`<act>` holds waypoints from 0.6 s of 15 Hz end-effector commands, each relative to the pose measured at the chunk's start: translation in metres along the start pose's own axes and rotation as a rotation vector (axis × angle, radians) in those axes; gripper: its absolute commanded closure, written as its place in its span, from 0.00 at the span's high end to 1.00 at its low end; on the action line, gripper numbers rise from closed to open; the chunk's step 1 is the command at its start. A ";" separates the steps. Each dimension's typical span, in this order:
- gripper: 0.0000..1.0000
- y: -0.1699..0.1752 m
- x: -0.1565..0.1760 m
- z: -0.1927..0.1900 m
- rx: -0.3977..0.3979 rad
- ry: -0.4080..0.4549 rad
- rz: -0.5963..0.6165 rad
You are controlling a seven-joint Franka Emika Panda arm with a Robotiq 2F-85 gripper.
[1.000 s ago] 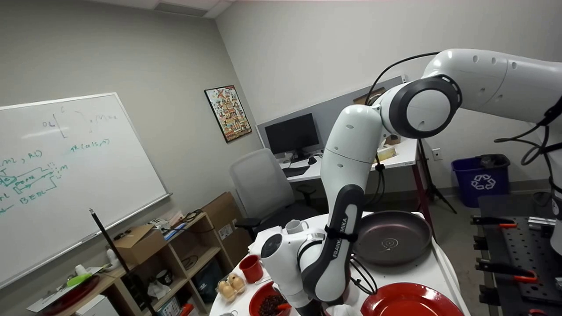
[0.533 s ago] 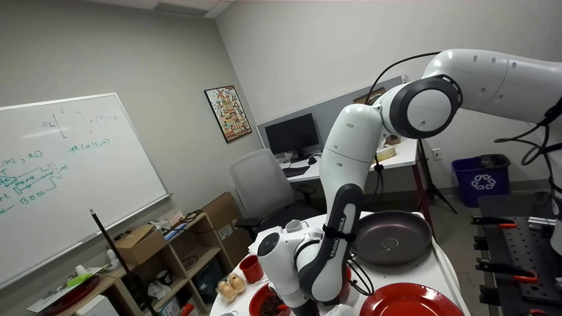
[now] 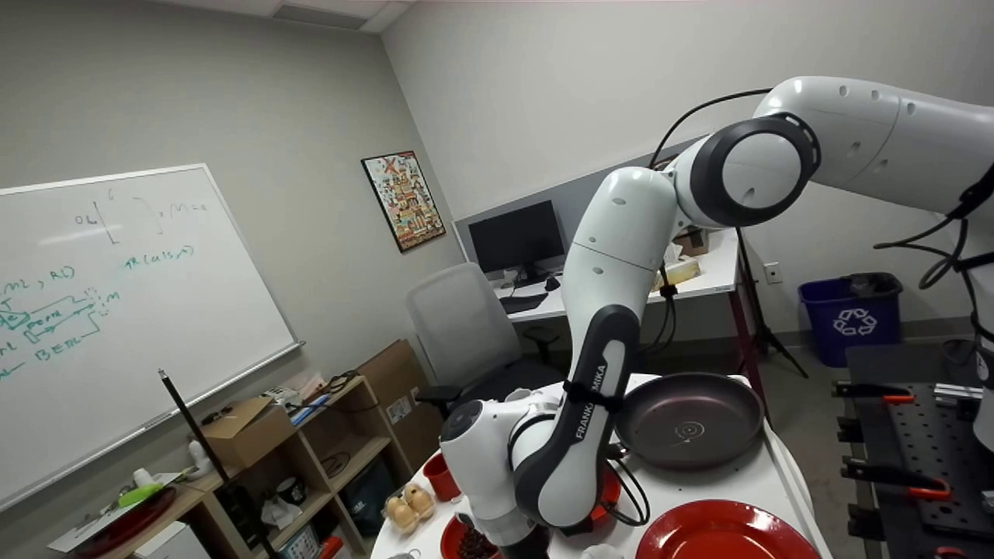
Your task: Use the white towel to wipe the pan
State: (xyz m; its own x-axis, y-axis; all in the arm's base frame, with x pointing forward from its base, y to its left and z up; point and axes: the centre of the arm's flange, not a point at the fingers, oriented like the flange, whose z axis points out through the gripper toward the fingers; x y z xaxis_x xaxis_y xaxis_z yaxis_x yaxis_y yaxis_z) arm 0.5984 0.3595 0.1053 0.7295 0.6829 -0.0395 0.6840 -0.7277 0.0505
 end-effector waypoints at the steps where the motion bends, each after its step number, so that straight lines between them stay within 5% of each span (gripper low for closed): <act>1: 0.03 -0.008 -0.017 -0.072 0.005 0.027 -0.065; 9: 0.03 0.034 -0.054 -0.162 0.013 0.035 0.035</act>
State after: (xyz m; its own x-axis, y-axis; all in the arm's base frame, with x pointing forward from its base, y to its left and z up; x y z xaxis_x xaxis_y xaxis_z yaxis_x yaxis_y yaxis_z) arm 0.5928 0.3477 0.2454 0.7206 0.6931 0.0185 0.6896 -0.7193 0.0840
